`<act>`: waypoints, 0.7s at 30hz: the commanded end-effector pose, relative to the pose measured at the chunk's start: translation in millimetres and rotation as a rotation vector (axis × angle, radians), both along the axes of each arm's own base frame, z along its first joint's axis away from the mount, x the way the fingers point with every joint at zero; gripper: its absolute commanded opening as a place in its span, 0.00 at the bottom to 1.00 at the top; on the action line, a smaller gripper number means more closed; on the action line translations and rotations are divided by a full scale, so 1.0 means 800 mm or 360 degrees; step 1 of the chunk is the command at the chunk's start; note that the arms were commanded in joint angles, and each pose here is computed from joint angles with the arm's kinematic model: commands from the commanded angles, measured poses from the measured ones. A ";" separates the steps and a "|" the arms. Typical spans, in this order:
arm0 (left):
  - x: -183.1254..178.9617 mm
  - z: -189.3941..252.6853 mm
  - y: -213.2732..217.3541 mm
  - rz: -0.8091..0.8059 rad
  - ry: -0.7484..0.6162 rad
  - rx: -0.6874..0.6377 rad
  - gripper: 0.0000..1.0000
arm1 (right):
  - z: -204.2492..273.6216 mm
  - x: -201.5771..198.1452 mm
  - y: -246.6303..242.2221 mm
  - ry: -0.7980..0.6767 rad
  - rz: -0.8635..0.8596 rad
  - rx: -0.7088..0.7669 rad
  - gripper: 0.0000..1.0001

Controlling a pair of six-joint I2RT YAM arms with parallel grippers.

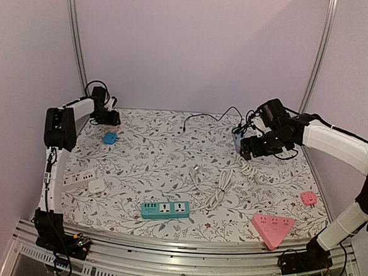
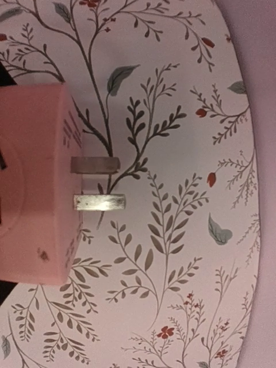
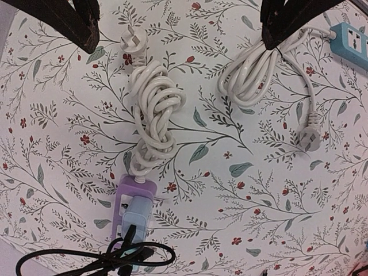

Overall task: Insert the plug
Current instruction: Pick up the plug from the corner of the board, then adjust the plug.

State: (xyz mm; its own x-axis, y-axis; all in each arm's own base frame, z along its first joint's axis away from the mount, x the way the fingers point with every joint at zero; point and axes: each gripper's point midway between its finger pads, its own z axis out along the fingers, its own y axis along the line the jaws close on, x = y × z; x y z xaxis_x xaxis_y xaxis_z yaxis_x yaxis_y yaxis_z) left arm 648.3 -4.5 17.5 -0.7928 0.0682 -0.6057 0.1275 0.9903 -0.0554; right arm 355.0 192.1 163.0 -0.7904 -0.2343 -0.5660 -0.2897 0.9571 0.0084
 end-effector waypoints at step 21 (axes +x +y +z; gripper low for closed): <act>-0.240 0.396 -0.364 -0.0793 -0.0573 -0.0643 0.16 | 0.213 -0.060 0.128 -0.1106 0.0785 0.0308 0.94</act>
